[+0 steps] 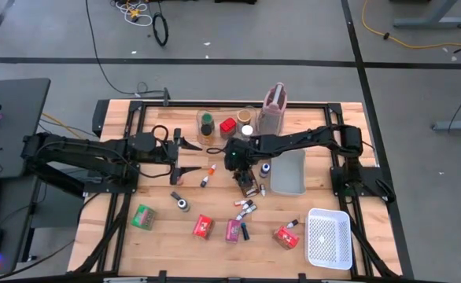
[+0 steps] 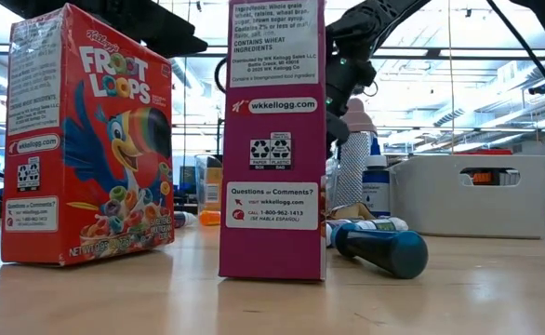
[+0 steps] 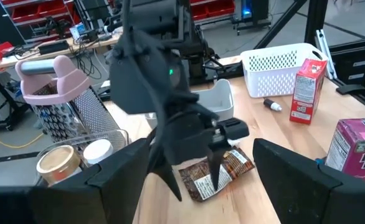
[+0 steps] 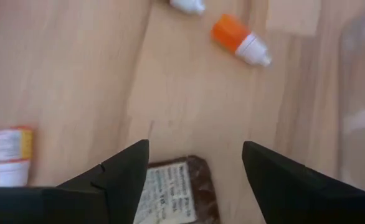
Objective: Pick & Place Kitchen Items
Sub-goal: Put the orange seasoning pack into the transparent bin
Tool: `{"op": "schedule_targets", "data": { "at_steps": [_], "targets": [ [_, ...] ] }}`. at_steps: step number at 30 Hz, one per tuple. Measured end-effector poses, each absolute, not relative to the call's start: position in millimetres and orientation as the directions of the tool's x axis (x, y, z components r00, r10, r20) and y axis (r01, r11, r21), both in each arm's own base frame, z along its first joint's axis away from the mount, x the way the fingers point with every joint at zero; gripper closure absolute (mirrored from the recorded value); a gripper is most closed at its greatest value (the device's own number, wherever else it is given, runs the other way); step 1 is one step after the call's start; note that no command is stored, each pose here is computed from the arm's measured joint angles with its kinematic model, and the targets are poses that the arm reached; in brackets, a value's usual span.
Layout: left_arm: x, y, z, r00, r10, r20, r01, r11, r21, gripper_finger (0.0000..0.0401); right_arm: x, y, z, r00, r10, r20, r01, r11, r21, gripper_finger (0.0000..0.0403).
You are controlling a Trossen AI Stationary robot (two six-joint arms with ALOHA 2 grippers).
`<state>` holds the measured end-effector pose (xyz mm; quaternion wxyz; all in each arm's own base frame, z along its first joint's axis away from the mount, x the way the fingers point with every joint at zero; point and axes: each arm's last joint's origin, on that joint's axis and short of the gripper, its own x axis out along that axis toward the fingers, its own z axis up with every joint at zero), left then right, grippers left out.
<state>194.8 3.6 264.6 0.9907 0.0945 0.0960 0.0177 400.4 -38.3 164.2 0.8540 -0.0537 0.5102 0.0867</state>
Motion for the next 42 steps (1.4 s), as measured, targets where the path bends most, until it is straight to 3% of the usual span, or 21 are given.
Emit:
{"op": "schedule_targets", "data": {
  "at_steps": [4, 14, 22, 28, 38, 42],
  "targets": [
    [195, 4, 264, 0.981, 0.053, -0.188, -0.017, 0.982, 0.191, 0.0104, 394, -32, 160, 0.393, 0.103, -0.914, -0.218, 0.976, 0.016, 0.0154],
    [195, 4, 263, 0.978, 0.053, -0.2, -0.014, 0.981, 0.193, 0.0104, 403, -28, 144, 0.405, 0.009, -0.914, -0.235, 0.967, -0.095, 0.0178],
    [195, 4, 263, 0.977, 0.053, -0.205, -0.012, 0.981, 0.194, 0.0104, 405, -34, 131, 0.388, 0.045, -0.921, -0.239, 0.969, -0.054, 0.019],
    [194, 4, 263, 0.977, 0.053, -0.207, -0.012, 0.981, 0.194, 0.0104, 409, -33, 120, 0.376, 0.003, -0.927, -0.254, 0.962, -0.1, 0.0246],
    [194, 4, 262, 0.976, 0.053, -0.212, -0.011, 0.981, 0.194, 0.0104, 410, -35, 119, 0.384, -0.047, -0.922, -0.264, 0.951, -0.159, 0.0389],
    [194, 4, 262, 0.976, 0.053, -0.213, -0.011, 0.981, 0.194, 0.0104, 410, -33, 120, 0.393, -0.025, -0.919, -0.253, 0.958, -0.134, 0.0391]
  ]
}}
